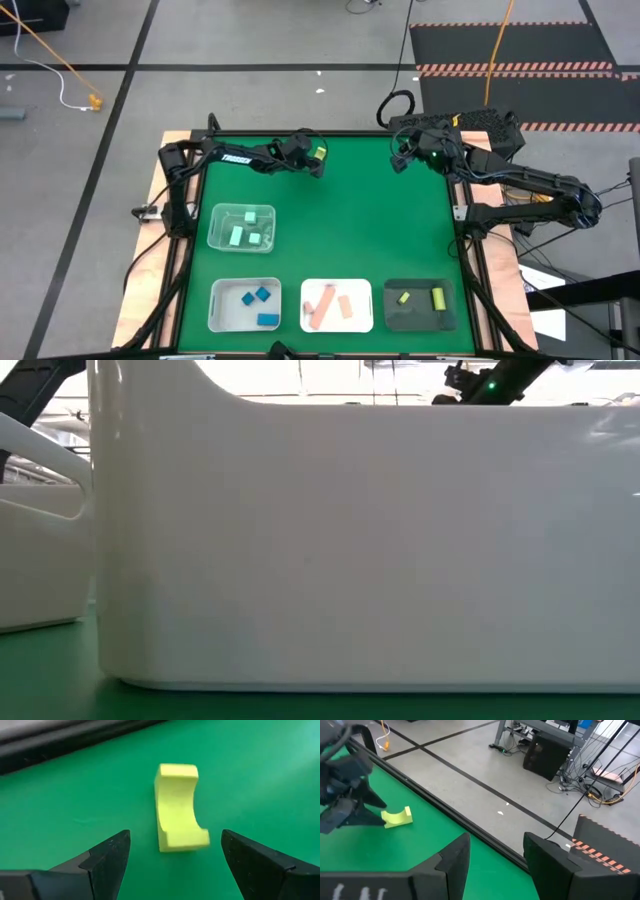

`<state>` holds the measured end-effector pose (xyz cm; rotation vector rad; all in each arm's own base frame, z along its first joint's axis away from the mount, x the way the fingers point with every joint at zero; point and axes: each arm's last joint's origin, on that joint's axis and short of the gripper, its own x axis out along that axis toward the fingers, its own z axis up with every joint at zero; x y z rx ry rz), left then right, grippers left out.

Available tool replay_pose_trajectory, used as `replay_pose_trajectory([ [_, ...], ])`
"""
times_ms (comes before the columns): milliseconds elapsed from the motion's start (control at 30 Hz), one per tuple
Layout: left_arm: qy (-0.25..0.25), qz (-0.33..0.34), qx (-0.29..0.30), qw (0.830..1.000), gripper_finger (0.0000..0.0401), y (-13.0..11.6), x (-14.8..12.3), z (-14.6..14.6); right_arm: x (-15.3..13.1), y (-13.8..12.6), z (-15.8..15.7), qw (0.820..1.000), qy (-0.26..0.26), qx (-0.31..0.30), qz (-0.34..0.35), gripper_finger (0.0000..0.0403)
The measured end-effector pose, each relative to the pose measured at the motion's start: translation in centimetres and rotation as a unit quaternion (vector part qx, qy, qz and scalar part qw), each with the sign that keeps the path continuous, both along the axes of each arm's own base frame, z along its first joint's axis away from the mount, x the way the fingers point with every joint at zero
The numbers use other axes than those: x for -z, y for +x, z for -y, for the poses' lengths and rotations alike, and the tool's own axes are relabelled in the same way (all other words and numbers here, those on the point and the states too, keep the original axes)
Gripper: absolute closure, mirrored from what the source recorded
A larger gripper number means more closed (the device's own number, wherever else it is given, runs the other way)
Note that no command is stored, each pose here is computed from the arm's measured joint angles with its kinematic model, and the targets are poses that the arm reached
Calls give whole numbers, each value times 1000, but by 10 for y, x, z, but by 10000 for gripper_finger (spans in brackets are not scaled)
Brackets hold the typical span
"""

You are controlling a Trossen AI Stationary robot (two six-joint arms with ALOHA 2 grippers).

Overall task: Sort & place blocks by color
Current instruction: Put the green block into the black bin

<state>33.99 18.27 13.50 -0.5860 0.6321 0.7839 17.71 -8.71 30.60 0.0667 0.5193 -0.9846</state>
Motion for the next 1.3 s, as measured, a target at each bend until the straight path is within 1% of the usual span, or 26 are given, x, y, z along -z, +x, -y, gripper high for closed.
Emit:
replay_pose_trajectory([
  [133, -19, 13, 18, 1000, 89, 5, 5, -4, -2, 1, 0, 1000, -4, 0, 11, 227],
  [200, -32, 0, 20, 999, 92, 8, 11, -5, -2, 1, 0, 1000, -5, -1, 14, 227],
  [300, -35, -7, 17, 999, 111, 14, 12, -5, -2, 2, 0, 1000, -4, -2, 15, 227],
  [467, -37, -18, -16, 999, 168, 17, 12, -9, -2, 2, 1, 1000, 9, -14, 22, 227],
  [600, -42, -16, -30, 999, 227, 14, 12, -14, -1, 1, 1, 1000, 14, -12, 24, 227],
  [700, -57, -5, -38, 998, 268, 13, 12, -16, -1, 1, 1, 1000, 15, -11, 21, 227],
  [800, -74, 8, -37, 996, 267, 14, 11, -16, 0, 1, 1, 1000, 17, -11, 17, 227],
  [933, -99, 19, -54, 993, 267, 14, 9, -12, 1, 0, 1, 1000, 19, -11, 13, 227],
  [1000, -115, 29, -52, 992, 267, 13, 3, -9, 1, 0, 1, 1000, 19, -11, 12, 227],
  [1133, -97, 84, -19, 992, 267, 22, -24, 3, 1, 0, 1, 1000, 19, -11, 12, 227],
  [1200, -80, 131, -1, 988, 267, 29, -42, 11, 1, 0, 1, 1000, 23, -8, 18, 227],
  [1233, -76, 147, 6, 986, 267, 30, -51, 16, 1, 0, 1, 999, 30, -3, 29, 227],
  [1300, -57, 198, 26, 978, 267, 37, -68, 27, 1, 1, 0, 996, 61, -1, 66, 227],
])
